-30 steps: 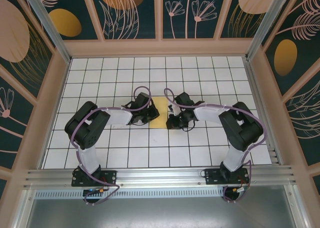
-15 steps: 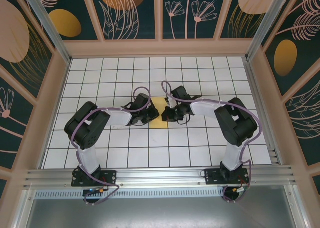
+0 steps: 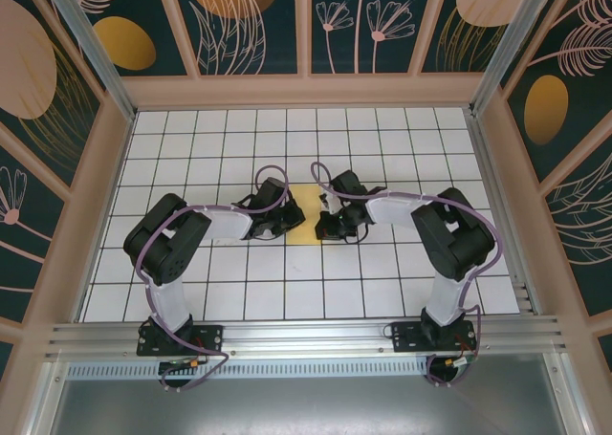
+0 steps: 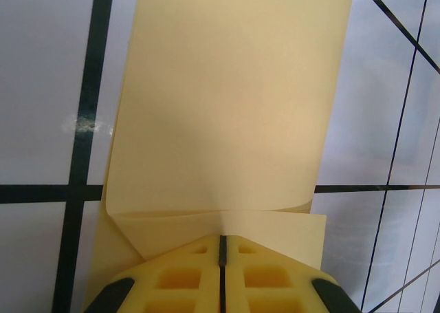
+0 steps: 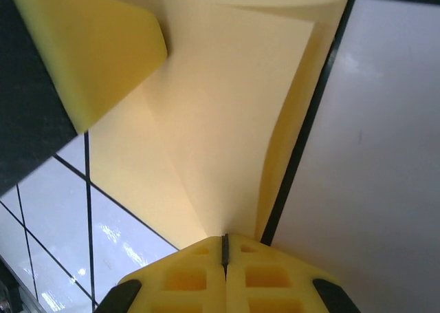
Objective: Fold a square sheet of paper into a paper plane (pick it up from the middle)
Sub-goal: Fold the triangle a second time at the center of the table.
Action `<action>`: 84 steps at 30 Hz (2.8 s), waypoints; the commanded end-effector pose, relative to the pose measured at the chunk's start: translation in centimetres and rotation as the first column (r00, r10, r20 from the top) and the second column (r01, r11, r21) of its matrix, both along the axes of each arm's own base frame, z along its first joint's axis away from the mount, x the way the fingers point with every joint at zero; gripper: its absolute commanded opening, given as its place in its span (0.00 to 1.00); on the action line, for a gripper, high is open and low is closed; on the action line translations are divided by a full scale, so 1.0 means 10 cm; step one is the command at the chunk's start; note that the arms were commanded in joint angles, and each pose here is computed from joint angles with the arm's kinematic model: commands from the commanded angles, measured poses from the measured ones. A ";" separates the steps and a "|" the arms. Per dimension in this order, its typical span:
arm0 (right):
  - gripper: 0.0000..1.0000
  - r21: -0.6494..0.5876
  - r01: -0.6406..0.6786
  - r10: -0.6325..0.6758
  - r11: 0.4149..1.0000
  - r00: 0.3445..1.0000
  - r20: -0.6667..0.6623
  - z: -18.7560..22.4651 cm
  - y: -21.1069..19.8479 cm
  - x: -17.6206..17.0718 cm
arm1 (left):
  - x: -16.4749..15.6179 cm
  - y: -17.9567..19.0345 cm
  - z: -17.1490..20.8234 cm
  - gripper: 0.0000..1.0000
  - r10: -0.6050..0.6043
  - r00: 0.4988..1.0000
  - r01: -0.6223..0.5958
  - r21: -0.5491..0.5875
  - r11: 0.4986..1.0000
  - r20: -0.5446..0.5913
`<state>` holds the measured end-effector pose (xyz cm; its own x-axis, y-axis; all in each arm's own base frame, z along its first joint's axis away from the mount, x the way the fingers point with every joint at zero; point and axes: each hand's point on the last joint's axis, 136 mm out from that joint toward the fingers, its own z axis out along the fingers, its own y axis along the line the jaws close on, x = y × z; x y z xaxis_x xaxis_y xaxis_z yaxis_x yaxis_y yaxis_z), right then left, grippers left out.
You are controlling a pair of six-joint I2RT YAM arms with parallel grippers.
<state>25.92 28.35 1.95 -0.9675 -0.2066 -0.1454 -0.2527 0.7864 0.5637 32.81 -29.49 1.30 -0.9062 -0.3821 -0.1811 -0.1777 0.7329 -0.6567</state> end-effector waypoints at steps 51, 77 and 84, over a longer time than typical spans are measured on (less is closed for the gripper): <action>0.01 -0.302 0.029 -0.069 0.953 0.990 -0.121 -0.70 -0.59 -0.37 | -0.52 -0.07 -0.28 0.00 -0.033 0.994 0.035 0.018 0.999 -0.101; 0.01 -0.502 0.033 -0.120 0.864 0.983 -0.141 -1.02 -1.02 -0.50 | 0.10 0.63 -0.37 0.00 -0.003 1.000 0.009 0.219 0.976 -0.029; 0.01 -0.501 0.040 -0.128 0.865 0.982 -0.142 -1.03 -1.03 -0.50 | 0.26 0.84 -0.30 0.01 0.015 1.000 -0.013 0.261 0.965 -0.007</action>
<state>25.90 27.67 0.43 -0.9726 -0.1908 -0.1332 -0.2324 0.8245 0.5160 33.60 -27.26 1.32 -0.9423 -0.2665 -0.2027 -0.0832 0.7726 -0.6294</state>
